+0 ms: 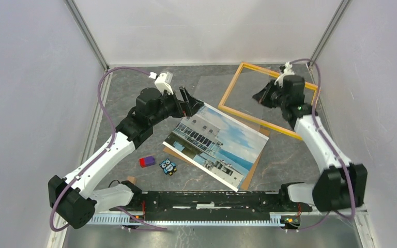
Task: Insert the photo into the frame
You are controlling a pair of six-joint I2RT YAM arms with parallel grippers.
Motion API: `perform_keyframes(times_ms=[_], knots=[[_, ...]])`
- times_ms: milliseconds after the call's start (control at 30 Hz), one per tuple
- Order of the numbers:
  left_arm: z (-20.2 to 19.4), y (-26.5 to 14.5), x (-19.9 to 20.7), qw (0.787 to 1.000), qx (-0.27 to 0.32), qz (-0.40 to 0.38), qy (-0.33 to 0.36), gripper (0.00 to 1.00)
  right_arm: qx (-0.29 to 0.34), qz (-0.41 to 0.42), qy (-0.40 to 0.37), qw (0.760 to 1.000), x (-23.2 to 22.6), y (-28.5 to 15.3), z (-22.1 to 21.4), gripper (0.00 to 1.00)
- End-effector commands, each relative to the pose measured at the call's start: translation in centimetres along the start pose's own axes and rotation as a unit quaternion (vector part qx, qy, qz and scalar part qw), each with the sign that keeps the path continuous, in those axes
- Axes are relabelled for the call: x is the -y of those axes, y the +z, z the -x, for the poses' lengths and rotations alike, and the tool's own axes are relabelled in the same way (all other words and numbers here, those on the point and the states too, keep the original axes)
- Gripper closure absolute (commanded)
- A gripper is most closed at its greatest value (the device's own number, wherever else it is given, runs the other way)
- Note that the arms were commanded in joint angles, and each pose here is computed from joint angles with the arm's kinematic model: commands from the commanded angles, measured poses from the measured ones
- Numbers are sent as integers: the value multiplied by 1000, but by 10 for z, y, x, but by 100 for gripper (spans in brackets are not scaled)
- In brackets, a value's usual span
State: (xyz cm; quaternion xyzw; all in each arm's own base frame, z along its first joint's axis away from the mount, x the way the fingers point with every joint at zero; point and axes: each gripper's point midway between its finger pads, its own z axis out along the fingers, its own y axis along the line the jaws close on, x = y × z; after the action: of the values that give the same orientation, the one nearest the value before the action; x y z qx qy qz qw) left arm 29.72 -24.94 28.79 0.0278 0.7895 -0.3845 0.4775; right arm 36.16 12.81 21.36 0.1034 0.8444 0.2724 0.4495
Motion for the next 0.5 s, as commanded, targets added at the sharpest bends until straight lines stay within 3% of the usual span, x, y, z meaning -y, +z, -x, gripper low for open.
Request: perform_keyframes(times_ms=[0, 267, 467], knots=[[16, 0, 9, 999, 16, -3, 49, 0, -56, 21, -17, 998, 29, 18, 35, 100], [0, 8, 15, 997, -13, 2, 76, 0, -123, 33, -23, 992, 99, 52, 91, 100], [-16, 14, 20, 995, -35, 4, 94, 0, -129, -33, -17, 991, 174, 52, 112, 100]])
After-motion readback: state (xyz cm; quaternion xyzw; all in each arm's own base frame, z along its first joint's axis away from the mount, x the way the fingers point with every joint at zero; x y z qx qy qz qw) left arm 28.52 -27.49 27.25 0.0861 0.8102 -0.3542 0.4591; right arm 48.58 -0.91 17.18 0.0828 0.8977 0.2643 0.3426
